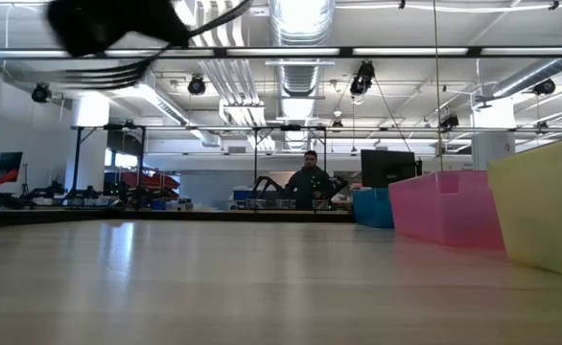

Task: Sort silverware by color (type)
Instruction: Put the blue fork into the yellow bin

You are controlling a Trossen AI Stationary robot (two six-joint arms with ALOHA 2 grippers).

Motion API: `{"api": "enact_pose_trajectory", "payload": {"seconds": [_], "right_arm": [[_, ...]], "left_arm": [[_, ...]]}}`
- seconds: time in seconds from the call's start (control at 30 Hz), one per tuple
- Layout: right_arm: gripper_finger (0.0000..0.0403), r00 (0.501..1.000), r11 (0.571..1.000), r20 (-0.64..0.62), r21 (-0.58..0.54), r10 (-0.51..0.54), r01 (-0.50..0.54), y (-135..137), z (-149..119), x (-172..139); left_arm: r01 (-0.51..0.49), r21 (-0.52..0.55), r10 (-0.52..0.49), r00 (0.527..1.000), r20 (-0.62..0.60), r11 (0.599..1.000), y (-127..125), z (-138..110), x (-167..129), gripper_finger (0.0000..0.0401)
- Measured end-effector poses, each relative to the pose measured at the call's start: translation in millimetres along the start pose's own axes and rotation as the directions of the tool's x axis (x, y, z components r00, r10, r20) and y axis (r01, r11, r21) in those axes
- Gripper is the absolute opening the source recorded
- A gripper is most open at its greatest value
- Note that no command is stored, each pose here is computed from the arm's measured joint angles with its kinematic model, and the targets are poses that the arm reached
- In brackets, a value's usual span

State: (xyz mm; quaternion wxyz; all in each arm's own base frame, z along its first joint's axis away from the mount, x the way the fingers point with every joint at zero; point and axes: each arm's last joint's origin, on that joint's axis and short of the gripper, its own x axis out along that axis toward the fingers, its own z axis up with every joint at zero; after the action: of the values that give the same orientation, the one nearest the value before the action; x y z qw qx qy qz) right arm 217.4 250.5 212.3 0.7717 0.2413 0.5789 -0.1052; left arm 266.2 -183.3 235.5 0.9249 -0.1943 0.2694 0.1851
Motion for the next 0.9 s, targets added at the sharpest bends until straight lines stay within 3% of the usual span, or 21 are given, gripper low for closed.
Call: {"api": "enact_pose_trajectory", "payload": {"seconds": [0.17, 0.3, 0.43, 0.63, 0.77, 0.9], "right_arm": [[0.0132, 0.998, 1.0, 0.06, 0.0, -0.014, 0.014, 0, 2, 0], [0.0131, 0.98, 0.998, 0.193, 0.056, -0.04, 0.03, -1, 8, 0], [0.0127, 0.977, 0.995, 0.215, 0.095, -0.009, -0.012, 2, 11, 0], [0.0133, 0.965, 0.994, 0.245, 0.03, 0.092, -0.102, 12, 16, -1], [0.0133, 0.942, 0.978, 0.272, 0.013, 0.197, -0.208, 22, 19, -3], [0.0129, 0.914, 0.956, 0.307, 0.041, 0.266, -0.292, 29, 24, -6]], "left_arm": [[0.065, 0.086, -0.075, 0.991, 0.11, 0.994, -2, 30, 18, 0.0], [0.118, 0.135, -0.136, 0.982, 0.132, 0.984, -1, 45, 29, 0.0], [0.202, 0.162, -0.227, 0.962, 0.152, 0.966, -4, 54, 30, 0.0], [0.356, 0.215, -0.399, 0.893, 0.208, 0.91, -17, 64, 23, 0.0], [0.398, 0.23, -0.446, 0.868, 0.22, 0.888, -20, 66, 20, 0.0], [0.391, 0.229, -0.439, 0.87, 0.223, 0.891, -21, 65, 20, 0.0]]}}
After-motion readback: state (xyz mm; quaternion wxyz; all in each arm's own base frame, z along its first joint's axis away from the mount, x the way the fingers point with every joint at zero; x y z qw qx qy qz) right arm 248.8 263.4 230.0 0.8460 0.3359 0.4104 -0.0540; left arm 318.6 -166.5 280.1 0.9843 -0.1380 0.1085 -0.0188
